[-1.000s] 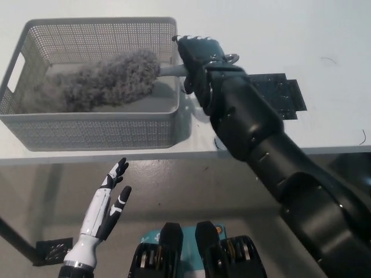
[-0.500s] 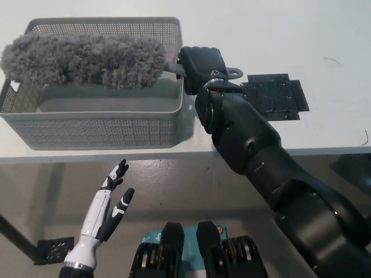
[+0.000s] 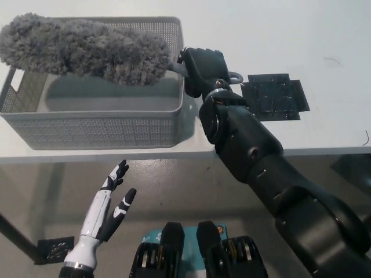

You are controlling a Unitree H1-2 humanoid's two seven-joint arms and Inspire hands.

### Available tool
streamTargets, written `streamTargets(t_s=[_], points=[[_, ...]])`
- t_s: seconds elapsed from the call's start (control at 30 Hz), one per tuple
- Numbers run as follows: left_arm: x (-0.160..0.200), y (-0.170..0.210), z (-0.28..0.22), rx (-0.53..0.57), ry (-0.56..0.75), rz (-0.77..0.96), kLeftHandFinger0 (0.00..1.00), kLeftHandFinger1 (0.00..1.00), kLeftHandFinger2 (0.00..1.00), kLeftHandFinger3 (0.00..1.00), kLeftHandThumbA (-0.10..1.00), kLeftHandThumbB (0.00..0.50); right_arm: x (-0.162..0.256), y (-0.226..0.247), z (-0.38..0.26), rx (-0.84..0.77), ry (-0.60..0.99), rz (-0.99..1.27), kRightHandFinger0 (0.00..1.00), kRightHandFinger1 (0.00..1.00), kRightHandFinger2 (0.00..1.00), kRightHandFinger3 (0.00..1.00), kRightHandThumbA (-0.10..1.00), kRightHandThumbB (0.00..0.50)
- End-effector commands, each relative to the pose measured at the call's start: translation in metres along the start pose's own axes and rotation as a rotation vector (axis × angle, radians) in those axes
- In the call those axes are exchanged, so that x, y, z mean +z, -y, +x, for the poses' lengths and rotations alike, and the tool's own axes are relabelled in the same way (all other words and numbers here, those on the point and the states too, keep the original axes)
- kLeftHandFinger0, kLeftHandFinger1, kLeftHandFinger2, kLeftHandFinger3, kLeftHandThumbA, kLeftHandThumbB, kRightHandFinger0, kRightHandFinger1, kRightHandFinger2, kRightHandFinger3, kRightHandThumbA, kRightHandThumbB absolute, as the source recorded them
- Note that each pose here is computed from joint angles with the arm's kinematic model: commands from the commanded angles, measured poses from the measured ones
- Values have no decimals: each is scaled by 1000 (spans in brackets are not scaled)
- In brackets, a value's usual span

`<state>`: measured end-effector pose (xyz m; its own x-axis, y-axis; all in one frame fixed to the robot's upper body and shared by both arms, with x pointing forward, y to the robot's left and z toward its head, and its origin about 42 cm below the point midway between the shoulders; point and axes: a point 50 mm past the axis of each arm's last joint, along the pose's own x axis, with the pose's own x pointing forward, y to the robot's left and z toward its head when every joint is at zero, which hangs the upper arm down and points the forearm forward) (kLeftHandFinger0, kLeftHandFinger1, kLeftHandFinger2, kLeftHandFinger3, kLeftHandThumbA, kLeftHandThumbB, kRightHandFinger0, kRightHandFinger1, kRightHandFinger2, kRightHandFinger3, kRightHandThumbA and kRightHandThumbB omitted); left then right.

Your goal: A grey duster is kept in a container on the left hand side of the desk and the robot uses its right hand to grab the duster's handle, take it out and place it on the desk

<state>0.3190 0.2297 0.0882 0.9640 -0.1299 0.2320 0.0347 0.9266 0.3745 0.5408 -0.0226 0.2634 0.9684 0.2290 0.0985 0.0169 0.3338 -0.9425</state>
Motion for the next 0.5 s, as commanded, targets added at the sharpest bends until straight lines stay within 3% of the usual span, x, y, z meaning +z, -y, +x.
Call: streamTargets(t_s=[0.0,0.03,0.1,0.17,0.2,0.33,0.47], points=[[10,-10,9,5,77,27,1000,1000,1000,1000,938,0,12,79,17,-331,112,141,0,0,113,1000,137,394],[10,-10,8,5,78,27,1000,1000,1000,1000,937,0,13,81,17,-335,121,144,0,0,100,1000,4,361],[10,-9,10,5,80,25,1000,1000,1000,1000,938,0,12,83,18,-345,124,138,0,0,82,1000,-100,323],[10,-9,10,7,83,31,1000,1000,1000,1000,940,0,12,82,17,-358,133,136,0,0,72,1000,-100,296],[10,-9,10,7,84,31,1000,1000,1000,1000,942,0,11,82,17,-363,135,139,0,0,54,1000,-100,242],[11,-9,11,3,87,33,1000,1000,1000,1000,951,0,9,81,15,-393,138,149,0,0,0,1000,-100,243],[11,-9,11,-1,88,40,1000,1000,1000,1000,969,0,5,82,14,-420,136,207,0,0,11,1000,-100,202]])
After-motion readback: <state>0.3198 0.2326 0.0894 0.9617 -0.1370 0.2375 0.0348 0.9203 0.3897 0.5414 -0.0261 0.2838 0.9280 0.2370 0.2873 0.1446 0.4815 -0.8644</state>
